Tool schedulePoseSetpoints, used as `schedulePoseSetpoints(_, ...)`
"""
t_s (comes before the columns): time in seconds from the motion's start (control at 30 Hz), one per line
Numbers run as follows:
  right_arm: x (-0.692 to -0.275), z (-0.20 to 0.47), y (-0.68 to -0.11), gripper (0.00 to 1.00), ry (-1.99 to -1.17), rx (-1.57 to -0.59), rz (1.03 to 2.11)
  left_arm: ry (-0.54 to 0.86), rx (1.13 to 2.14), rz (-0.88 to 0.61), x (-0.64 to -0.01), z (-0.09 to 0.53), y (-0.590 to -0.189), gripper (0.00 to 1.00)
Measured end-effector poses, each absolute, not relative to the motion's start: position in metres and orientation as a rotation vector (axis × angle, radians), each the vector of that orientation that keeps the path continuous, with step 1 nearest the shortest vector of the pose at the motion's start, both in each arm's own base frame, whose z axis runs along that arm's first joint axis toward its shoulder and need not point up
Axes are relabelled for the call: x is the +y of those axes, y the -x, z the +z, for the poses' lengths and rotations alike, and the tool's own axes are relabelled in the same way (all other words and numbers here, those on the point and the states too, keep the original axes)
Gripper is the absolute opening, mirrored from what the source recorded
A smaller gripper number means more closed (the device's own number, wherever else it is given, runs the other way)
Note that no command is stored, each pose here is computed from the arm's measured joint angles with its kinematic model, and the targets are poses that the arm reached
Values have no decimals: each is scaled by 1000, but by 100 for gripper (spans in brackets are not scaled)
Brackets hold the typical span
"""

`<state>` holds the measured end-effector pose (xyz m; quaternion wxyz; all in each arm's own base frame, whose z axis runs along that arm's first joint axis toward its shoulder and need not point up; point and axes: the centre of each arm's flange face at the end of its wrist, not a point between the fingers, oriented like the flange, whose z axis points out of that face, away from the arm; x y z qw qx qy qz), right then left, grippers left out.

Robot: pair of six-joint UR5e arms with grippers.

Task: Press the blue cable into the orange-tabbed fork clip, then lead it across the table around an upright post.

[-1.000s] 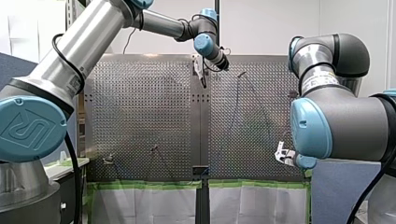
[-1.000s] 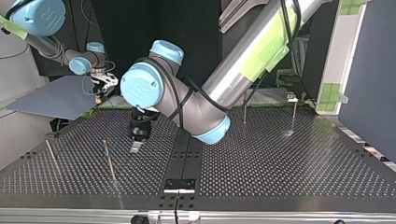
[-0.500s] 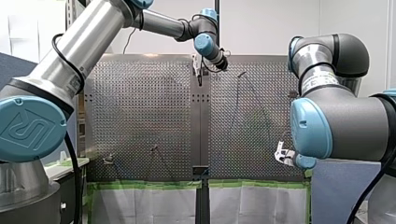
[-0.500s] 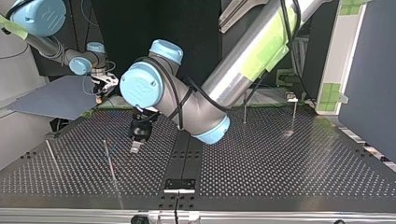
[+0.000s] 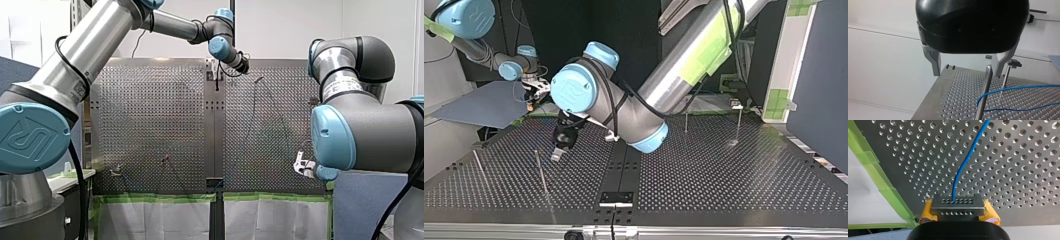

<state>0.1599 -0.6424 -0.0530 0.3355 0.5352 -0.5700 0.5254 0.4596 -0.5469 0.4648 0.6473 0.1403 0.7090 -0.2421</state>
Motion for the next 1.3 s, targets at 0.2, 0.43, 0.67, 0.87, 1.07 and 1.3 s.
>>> schedulePoseSetpoints(0.2,-642,-53,-161,0,-1400,-1487,1369,-321,1612,-553,-547,465,-459,100)
schedulePoseSetpoints(0.43,-642,-53,-161,0,-1404,-1485,1365,-319,1613,-556,-547,465,-459,100)
schedulePoseSetpoints(0.67,-643,-53,-161,0,-1405,-1483,1365,-306,1627,-551,-547,463,-457,100)
schedulePoseSetpoints(0.87,-642,-53,-161,0,-1407,-1485,1363,-294,1653,-493,-537,463,-445,100)
schedulePoseSetpoints(1.07,-642,-53,-162,0,-1408,-1485,1363,-236,1616,-500,-522,478,-436,100)
schedulePoseSetpoints(1.3,-642,-52,-164,0,-1412,-1482,1366,-136,1562,-556,-507,498,-421,100)
